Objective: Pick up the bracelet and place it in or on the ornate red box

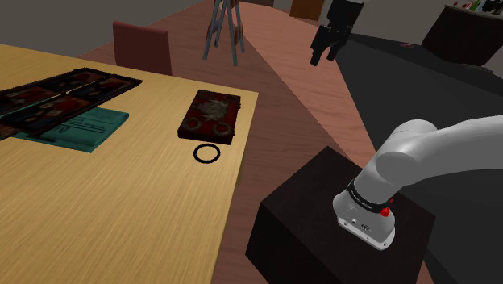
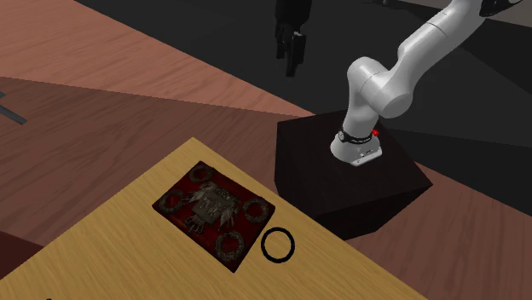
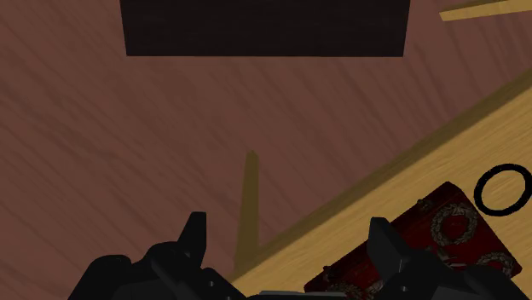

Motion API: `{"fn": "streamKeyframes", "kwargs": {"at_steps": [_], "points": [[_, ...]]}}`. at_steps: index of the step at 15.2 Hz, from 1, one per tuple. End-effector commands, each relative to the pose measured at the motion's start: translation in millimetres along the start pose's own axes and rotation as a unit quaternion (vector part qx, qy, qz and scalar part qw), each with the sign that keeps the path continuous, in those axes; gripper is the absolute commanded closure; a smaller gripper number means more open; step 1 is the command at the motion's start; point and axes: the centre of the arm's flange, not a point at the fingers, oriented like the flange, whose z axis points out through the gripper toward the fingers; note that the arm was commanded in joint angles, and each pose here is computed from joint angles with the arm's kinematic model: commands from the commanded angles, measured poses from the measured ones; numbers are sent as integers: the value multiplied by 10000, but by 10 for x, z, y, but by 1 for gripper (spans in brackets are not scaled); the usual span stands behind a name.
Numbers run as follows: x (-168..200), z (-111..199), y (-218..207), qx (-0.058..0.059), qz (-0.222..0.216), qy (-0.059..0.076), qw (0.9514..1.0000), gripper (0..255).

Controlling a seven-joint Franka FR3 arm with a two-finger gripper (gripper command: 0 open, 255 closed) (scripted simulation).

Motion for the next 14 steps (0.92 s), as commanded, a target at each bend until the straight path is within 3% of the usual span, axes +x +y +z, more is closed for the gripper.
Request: {"fn": "streamKeyframes", "kwargs": {"at_steps": [1,14], "points": [[0,0,0,0,0,0,10000,0],[124,1006,-1422,-125,857,-11,9962,0]]}}
